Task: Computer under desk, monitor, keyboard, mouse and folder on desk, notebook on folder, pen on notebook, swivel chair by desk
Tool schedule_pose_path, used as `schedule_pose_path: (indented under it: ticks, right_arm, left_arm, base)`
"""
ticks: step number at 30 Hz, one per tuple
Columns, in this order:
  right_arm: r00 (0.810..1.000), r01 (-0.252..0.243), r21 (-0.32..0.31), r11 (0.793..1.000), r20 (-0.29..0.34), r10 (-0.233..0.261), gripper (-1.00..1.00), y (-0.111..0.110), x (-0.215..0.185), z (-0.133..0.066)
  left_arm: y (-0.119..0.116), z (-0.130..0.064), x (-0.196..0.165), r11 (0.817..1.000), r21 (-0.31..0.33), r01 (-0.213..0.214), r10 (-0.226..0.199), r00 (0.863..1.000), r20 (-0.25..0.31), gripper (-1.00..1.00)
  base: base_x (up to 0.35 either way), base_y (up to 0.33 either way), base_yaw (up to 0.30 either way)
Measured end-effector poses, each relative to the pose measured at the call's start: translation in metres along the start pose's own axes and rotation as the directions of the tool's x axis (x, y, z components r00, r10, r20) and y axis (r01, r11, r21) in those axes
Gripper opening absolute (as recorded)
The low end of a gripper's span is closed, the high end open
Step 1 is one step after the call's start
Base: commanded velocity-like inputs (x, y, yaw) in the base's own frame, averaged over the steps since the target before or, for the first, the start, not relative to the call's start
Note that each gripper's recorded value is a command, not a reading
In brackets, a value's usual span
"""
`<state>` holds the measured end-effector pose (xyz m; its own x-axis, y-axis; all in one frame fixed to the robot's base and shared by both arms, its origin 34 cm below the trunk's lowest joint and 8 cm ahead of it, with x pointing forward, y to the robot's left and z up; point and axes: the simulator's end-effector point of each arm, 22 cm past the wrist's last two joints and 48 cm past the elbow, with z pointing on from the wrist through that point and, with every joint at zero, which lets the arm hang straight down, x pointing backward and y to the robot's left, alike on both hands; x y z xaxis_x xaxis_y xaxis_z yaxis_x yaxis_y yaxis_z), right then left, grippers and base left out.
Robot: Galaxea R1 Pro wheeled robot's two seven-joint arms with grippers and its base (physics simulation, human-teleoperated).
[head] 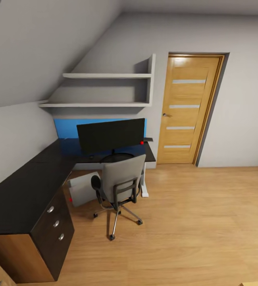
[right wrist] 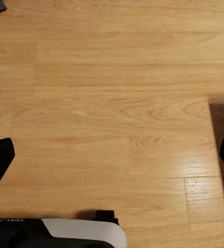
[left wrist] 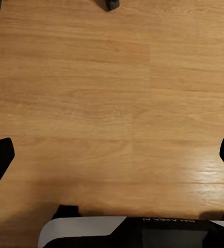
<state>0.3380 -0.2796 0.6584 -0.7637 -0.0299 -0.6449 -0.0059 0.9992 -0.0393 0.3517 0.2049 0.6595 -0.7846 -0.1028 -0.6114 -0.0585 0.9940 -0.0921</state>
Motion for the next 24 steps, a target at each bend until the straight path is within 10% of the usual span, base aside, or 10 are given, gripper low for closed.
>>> schedule_pose_path:
  ticks: [24]
  right_arm:
    - [1.000, -0.008, 0.008, 1.000, -0.024, 0.008, 1.00, -0.001, 0.007, -0.001]
  left_arm:
    - [0.006, -0.001, 0.023, 1.000, -0.013, 0.003, -0.004, 0.996, -0.092, 1.00]
  base:
    - [0.285, -0.189, -0.142]
